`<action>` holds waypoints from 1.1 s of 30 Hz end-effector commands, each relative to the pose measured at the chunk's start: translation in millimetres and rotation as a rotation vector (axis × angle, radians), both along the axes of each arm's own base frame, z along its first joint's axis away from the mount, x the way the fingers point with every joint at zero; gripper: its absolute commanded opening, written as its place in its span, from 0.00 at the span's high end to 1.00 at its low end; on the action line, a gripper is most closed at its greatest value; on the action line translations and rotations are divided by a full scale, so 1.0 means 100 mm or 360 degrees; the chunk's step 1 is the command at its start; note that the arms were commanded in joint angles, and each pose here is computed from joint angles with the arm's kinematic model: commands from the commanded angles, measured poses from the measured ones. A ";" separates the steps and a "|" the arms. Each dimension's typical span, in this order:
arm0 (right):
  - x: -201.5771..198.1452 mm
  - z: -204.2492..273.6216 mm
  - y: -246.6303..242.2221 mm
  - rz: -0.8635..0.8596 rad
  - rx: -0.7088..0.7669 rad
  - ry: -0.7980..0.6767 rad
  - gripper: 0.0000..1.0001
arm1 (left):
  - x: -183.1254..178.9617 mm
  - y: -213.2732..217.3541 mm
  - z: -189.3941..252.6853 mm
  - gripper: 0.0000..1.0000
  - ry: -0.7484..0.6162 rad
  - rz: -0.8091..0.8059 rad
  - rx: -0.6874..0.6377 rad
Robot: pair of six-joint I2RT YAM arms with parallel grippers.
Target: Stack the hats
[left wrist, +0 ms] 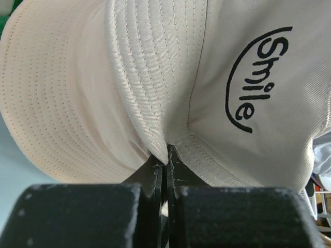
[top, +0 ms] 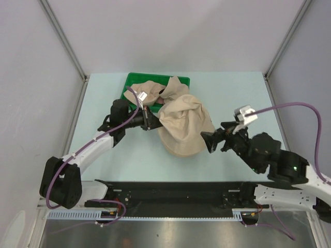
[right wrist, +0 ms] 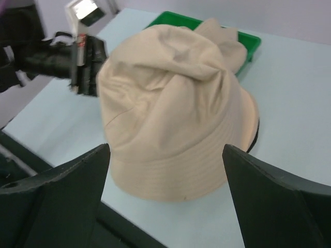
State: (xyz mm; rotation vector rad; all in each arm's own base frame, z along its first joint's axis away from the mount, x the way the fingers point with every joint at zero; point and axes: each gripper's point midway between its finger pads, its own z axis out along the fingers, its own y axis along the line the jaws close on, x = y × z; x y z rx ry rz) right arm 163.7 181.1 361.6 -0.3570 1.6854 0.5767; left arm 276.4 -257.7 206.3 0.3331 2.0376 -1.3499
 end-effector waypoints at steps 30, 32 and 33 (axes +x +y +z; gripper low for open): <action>0.84 -1.15 -0.12 0.0271 0.1053 0.1259 0.09 | -0.07 0.19 -0.12 1.00 -0.0122 0.0141 0.0018; 0.85 -1.21 -0.12 0.0264 0.1042 0.1295 0.10 | -0.06 0.19 -0.10 1.00 -0.0138 0.0148 0.0015; 0.82 -1.22 -0.11 0.0295 0.1042 0.1312 0.09 | -0.06 0.19 -0.09 1.00 -0.0143 0.0148 0.0011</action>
